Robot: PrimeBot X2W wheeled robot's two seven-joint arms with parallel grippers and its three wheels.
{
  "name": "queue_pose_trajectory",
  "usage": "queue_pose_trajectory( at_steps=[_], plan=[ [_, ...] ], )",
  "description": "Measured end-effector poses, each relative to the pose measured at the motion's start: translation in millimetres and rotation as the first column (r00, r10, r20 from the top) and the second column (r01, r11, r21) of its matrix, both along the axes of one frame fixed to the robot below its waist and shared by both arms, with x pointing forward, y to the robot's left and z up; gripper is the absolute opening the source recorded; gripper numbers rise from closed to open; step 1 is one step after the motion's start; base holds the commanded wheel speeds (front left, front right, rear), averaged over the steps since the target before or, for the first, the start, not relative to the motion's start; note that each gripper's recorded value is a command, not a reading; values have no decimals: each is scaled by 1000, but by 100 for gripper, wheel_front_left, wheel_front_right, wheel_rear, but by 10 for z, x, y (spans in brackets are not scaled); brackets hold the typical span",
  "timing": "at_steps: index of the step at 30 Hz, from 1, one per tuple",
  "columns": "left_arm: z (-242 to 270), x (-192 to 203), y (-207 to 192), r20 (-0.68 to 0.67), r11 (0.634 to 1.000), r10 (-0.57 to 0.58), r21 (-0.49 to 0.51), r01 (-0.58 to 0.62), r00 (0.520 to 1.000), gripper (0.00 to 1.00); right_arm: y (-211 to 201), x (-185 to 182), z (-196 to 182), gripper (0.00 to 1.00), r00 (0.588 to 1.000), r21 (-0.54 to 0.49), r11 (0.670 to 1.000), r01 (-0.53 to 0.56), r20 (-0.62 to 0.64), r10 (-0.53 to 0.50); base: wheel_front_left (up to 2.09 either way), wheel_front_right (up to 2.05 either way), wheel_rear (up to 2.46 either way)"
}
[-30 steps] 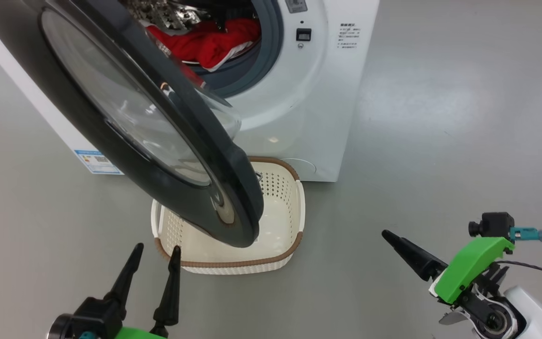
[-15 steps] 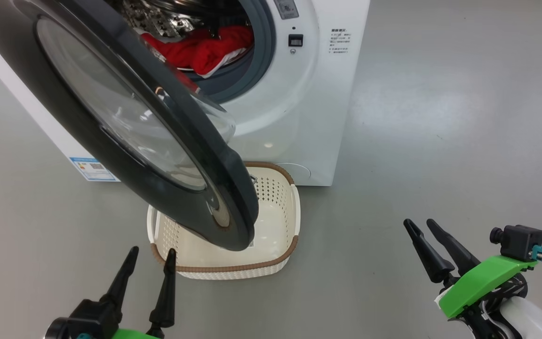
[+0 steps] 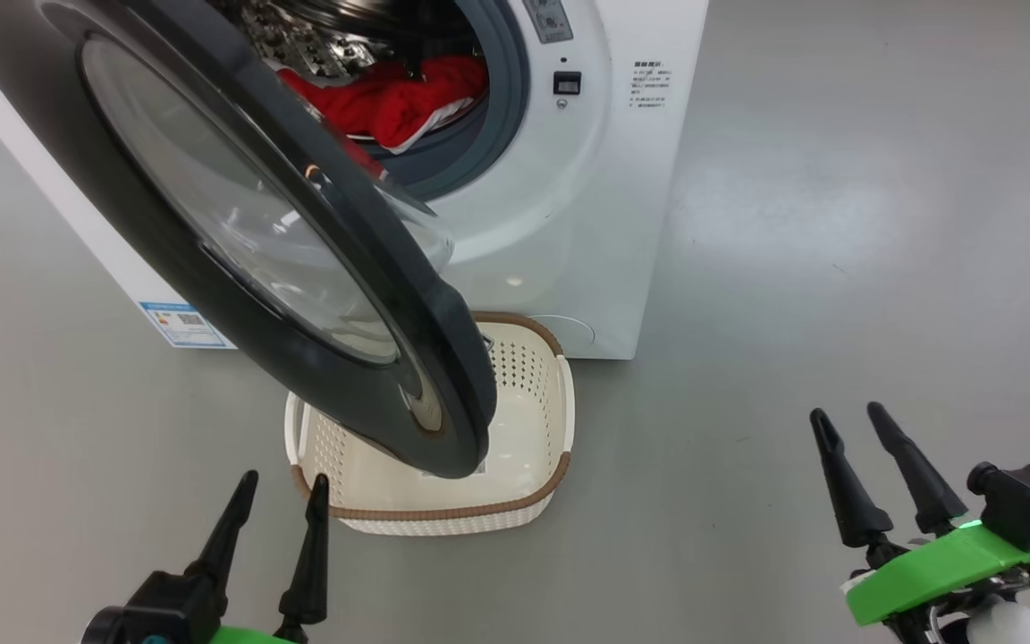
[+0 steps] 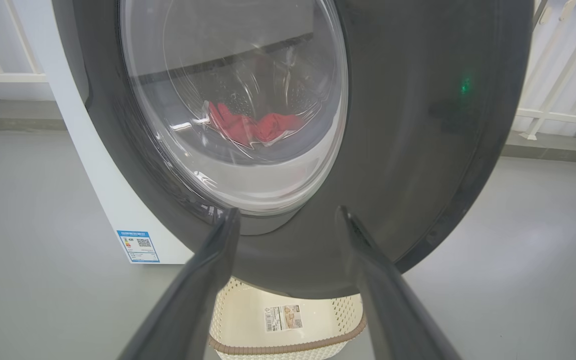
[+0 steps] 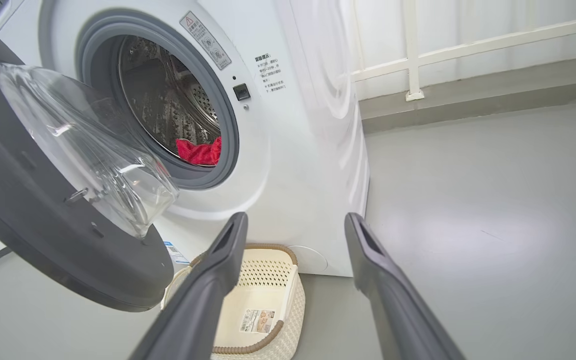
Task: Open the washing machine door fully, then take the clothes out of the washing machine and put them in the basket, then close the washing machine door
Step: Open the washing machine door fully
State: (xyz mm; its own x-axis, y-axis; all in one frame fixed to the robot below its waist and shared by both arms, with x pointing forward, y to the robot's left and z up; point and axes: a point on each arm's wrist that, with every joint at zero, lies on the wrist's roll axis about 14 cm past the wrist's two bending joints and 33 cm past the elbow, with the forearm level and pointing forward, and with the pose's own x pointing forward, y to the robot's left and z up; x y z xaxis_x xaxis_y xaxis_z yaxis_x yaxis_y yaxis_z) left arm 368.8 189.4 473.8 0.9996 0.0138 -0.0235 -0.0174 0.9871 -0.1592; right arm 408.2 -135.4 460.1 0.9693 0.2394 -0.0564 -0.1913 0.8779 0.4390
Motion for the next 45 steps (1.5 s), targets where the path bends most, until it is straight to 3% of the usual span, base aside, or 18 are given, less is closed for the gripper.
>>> queue_pose_trajectory(
  at_steps=[4,13,41,42,43,44,45],
  plan=[
    [11,-20,16,3,1000,5,0,-5,1000,100,-103,-65,28,100,998,-53,997,50,29,-48,0,0,0],
    [-2,-78,46,-1,1000,16,-1,-16,1000,100,-369,-231,6,100,985,-67,983,170,29,-169,0,0,0],
    [12,-107,49,2,1000,18,0,-18,1000,100,-254,-287,-85,100,990,-97,986,139,6,-139,0,0,0],
    [10,-108,49,1,1000,18,-1,-18,1000,100,-229,-284,-84,48,991,-92,987,132,6,-132,0,0,0],
    [8,-111,48,1,1000,18,-1,-18,1000,100,-198,-281,-84,35,992,-84,989,124,4,-124,0,0,0],
    [6,-113,50,0,1000,18,-2,-18,1000,100,-166,-275,-82,0,993,-74,990,117,3,-117,0,0,0],
    [5,-117,52,-1,1000,19,-2,-19,1000,100,-137,-265,-74,0,994,-65,992,110,4,-110,0,0,0]
  ],
)
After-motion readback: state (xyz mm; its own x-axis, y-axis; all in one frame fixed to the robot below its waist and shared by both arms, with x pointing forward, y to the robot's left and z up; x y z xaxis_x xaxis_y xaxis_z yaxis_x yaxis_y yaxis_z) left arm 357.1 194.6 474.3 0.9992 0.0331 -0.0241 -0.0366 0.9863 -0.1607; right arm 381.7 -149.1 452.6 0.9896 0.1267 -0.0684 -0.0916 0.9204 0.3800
